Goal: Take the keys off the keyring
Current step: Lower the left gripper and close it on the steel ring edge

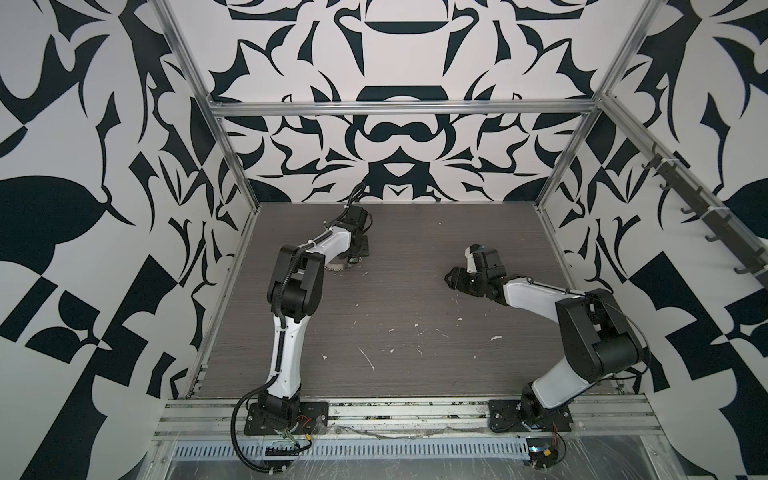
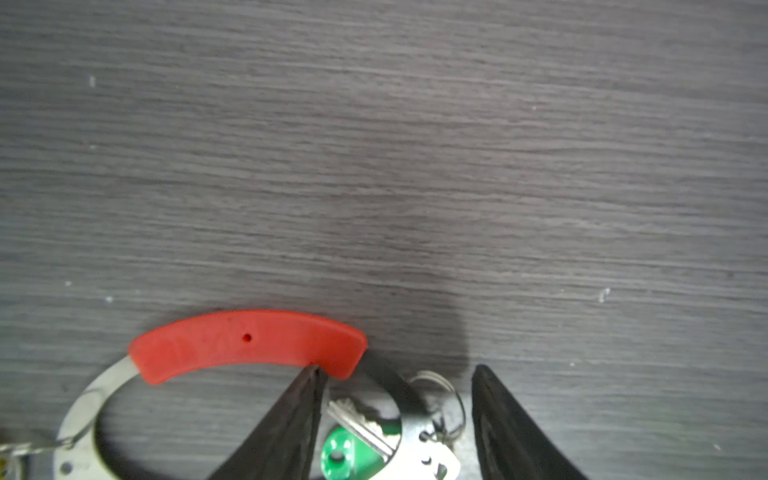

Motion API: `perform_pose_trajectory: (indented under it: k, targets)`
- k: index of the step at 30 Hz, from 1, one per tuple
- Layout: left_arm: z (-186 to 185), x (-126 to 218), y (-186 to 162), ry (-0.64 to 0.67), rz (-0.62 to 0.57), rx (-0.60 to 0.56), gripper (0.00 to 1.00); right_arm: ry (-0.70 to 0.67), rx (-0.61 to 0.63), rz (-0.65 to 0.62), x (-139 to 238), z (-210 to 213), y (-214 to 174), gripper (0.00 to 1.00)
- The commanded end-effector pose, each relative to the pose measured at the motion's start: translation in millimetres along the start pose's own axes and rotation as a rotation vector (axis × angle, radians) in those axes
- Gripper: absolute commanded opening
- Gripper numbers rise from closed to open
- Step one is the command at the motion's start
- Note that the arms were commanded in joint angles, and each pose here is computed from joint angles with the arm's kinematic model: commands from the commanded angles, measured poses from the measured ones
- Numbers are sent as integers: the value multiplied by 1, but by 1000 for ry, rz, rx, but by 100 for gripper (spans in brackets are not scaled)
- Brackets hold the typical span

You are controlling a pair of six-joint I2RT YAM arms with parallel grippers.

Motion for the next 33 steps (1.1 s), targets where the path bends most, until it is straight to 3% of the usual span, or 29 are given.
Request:
perform_pose_trajectory:
  k: [1, 9, 33]
  targets:
    - [2, 14, -9, 74, 38, -44, 61, 40, 8, -26, 6, 12, 8, 60]
    - [-19, 45, 7, 168, -99, -144, 60, 48, 3, -29, 6, 12, 8, 60]
    - [-32, -4, -1, 197, -1, -185, 37, 54, 1, -26, 5, 13, 7, 60]
Point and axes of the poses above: each gripper's point midway between its finger pads, its own x axis back along the fingers, its own z axis along the line the jaws close on, y = z × x, the point moved 7 cm from there along x, back along the fingers, and after that the axes turned 5 degrees about -x, right-handed, at the moved point
